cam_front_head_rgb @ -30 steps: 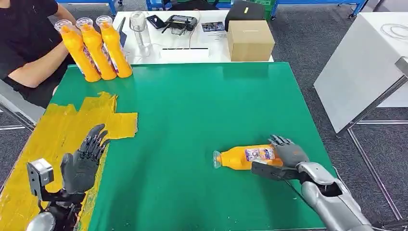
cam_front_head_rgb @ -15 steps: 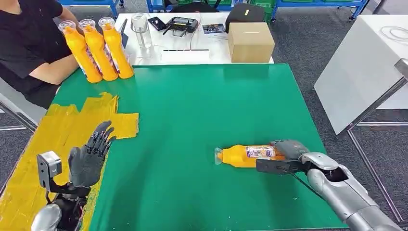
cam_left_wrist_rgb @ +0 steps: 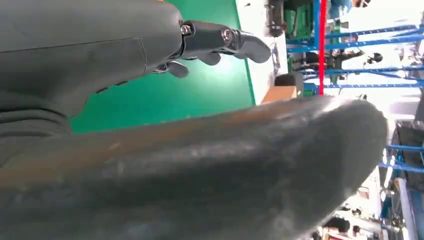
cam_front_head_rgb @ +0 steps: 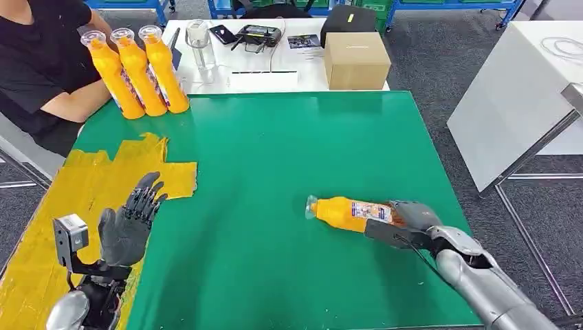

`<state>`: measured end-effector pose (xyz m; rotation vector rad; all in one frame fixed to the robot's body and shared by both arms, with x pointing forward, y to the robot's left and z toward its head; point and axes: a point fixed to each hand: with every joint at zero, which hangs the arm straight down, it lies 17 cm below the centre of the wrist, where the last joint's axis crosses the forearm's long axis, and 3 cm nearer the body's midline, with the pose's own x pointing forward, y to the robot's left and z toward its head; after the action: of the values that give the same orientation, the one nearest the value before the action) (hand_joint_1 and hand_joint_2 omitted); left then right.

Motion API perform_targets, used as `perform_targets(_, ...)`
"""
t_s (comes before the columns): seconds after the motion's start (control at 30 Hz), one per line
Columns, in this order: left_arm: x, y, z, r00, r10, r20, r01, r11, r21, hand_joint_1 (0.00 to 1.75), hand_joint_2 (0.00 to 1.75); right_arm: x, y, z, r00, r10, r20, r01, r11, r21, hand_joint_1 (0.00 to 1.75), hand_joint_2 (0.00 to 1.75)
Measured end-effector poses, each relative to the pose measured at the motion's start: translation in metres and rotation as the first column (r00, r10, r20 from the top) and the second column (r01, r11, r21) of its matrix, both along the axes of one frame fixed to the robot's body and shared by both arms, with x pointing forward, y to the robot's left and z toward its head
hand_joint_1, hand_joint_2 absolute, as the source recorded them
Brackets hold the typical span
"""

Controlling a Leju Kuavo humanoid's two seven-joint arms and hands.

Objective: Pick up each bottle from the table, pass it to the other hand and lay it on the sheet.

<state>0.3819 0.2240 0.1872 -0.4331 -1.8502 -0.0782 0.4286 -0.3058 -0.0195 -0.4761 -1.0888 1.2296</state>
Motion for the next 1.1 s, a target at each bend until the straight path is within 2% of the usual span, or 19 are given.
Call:
perform_targets(0.07, -0.01, 0.0, 0.0, 1.0, 0.009, -0.003, -0.009, 0.999, -0.036, 0.0, 0.0, -0.014, 0.04, 0.019, 0.998, -0.02, 0.055, 0.006, 0.971, 0.238, 1.75, 1.75)
perform_targets(0.13, -0.021, 0.001, -0.001, 1.0, 0.025, -0.015, -0.026, 0.996, -0.086, 0.0, 0.0, -0.039, 0.076, 0.04, 0.995, -0.037, 0.094, -0.009, 0.895, 0.447, 1.75, 1.75)
perform_targets(0.2, -0.029, 0.001, 0.006, 0.999, 0.036, -0.017, -0.038, 0.982, -0.186, 0.0, 0.0, -0.053, 0.11, 0.081, 0.984, -0.072, 0.163, -0.042, 0.794, 0.606, 1.75, 1.75)
perform_targets(0.23, -0.033, 0.001, 0.011, 0.999, 0.035, -0.014, -0.037, 0.971, -0.236, 0.0, 1.75, -0.057, 0.117, 0.095, 0.979, -0.086, 0.187, -0.056, 0.763, 0.644, 1.75, 1.75)
perform_targets(0.33, -0.041, -0.003, 0.026, 0.999, 0.042, 0.004, -0.038, 0.932, -0.361, 0.0, 1.75, -0.064, 0.134, 0.144, 0.953, -0.134, 0.271, -0.116, 0.668, 0.735, 1.75, 1.75)
perform_targets(0.5, -0.049, -0.016, 0.036, 0.998, 0.06, 0.024, -0.047, 0.928, -0.369, 0.0, 1.75, -0.074, 0.155, 0.181, 0.932, -0.162, 0.324, -0.173, 0.589, 0.79, 1.75, 1.75)
perform_targets(0.7, -0.052, -0.022, 0.042, 0.998, 0.055, 0.038, -0.037, 0.927, -0.374, 0.0, 1.75, -0.076, 0.161, 0.195, 0.923, -0.178, 0.34, -0.191, 0.556, 0.809, 1.75, 1.75)
perform_targets(0.87, -0.056, -0.039, 0.049, 0.999, 0.011, 0.047, 0.009, 0.914, -0.405, 0.0, 1.75, -0.075, 0.179, 0.203, 0.928, -0.166, 0.334, -0.206, 0.519, 0.829, 1.75, 1.75)
perform_targets(1.1, -0.065, -0.059, 0.06, 0.997, -0.031, 0.065, 0.056, 0.901, -0.43, 0.0, 1.75, -0.056, 0.215, 0.205, 0.947, -0.128, 0.296, -0.196, 0.5, 0.843, 1.75, 1.75)
